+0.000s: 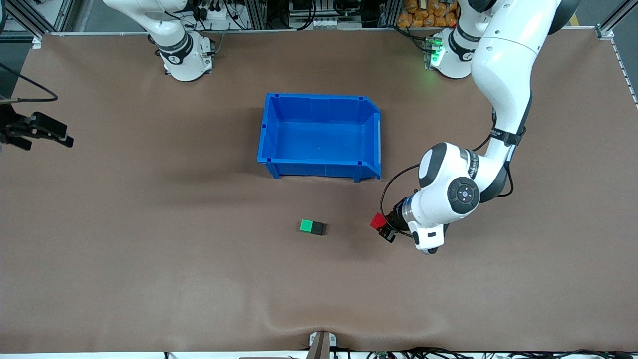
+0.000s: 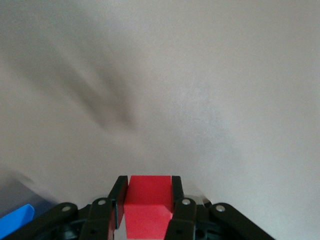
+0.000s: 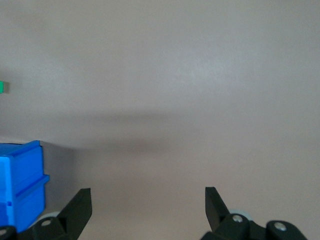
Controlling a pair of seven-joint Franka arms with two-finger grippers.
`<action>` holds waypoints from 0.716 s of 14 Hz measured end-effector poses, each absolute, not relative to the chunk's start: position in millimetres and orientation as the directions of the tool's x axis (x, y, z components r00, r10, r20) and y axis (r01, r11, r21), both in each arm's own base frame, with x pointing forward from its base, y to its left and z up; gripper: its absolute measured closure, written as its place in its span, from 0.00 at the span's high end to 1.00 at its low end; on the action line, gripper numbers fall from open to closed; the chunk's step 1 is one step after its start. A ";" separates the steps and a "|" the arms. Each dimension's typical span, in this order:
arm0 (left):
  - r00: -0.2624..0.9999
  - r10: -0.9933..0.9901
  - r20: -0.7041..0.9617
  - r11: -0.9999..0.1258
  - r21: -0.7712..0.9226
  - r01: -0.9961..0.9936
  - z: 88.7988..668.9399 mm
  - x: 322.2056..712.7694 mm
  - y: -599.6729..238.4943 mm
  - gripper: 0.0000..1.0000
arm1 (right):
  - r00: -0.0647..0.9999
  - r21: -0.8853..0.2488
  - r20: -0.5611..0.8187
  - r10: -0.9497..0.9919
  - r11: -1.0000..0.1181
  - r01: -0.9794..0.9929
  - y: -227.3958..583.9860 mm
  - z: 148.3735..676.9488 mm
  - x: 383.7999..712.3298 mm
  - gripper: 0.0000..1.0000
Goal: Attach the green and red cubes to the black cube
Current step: 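Carry the red cube with the left gripper to the black cube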
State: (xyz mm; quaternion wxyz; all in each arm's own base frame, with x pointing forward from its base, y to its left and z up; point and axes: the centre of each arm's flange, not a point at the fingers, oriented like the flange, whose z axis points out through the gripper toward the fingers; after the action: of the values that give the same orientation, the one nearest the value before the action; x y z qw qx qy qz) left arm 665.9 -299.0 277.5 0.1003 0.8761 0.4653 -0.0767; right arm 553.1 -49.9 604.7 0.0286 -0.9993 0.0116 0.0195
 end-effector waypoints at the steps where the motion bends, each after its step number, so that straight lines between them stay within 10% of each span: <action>1: 0.557 0.798 -0.228 -0.549 0.104 0.829 275.4 665.0 -301.3 0.40 | 0.997 -0.056 -0.054 -0.050 -0.997 -0.053 -47.6 604.6 550.2 1.00; 10: 0.567 0.794 -0.219 -0.552 0.132 0.823 269.0 658.7 -327.2 0.40 | 0.992 -0.055 -0.058 -0.114 -0.992 -0.117 -64.2 611.7 541.3 1.00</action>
State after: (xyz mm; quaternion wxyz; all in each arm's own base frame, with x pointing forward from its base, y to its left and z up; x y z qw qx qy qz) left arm 658.7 -327.2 269.0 0.1102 0.8783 0.4603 -0.0671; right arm 541.3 -64.2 611.7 0.0291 -0.9975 0.0580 0.0271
